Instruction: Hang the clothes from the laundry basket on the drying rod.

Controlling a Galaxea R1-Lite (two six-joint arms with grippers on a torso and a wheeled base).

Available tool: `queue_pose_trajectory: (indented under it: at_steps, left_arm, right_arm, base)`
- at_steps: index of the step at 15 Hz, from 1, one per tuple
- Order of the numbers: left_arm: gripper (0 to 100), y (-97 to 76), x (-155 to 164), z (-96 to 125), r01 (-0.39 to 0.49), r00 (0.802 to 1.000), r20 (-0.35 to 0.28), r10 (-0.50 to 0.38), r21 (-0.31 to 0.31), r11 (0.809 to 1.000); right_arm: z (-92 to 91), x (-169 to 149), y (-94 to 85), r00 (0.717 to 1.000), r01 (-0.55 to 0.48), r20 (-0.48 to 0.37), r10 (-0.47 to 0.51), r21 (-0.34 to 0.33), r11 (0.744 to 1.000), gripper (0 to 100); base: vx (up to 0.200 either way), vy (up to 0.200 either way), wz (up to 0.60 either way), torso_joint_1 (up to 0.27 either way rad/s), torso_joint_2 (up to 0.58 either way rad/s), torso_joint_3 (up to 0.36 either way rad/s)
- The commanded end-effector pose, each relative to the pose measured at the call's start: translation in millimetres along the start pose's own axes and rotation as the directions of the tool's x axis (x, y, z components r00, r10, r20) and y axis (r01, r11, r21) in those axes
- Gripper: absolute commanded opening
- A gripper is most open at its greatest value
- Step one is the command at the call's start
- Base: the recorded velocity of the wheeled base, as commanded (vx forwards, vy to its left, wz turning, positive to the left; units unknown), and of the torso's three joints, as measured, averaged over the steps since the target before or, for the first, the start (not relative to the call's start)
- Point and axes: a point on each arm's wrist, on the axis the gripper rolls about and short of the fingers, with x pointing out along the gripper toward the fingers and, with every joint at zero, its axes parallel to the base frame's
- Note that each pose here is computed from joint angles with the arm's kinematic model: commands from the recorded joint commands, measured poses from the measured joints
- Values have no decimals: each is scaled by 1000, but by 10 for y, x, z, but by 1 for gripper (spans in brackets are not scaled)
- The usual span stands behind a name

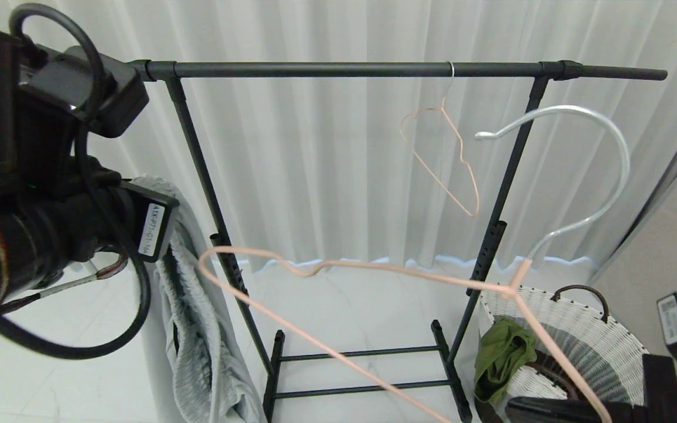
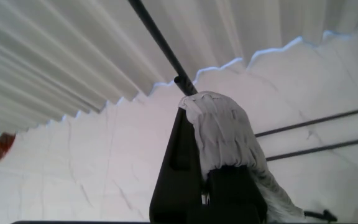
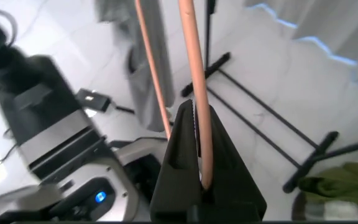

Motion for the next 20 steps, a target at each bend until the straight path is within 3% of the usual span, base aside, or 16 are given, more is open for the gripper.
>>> queue_pose_trajectory:
  at_steps: [1,5,11,15,20]
  left_arm:
    - [0,-132,151,64,-17,1000,-27,17,-12,1000]
    - [0,-113,129,72,-17,1000,-20,16,-19,1000]
    - [0,-114,120,74,-13,1000,-17,13,-23,1000]
    - [0,-175,167,106,-8,1000,-21,6,-109,994]
    - [0,-175,157,133,-5,1000,-12,3,-138,990]
  right_arm:
    - [-42,87,95,999,-37,-40,36,-25,999,0]
    - [-52,208,118,998,-23,-64,23,3,1000,0]
    - [10,535,-62,995,95,-43,-92,77,992,0]
    - [212,868,-50,994,107,1,-108,149,983,0]
    - [305,1137,-34,992,124,3,-126,155,980,0]
  base:
    - [0,0,0,0,0,0]
    - [0,0,0,0,0,0]
    - [0,0,0,0,0,0]
    - [0,0,0,0,0,0]
    - [0,0,0,0,0,0]
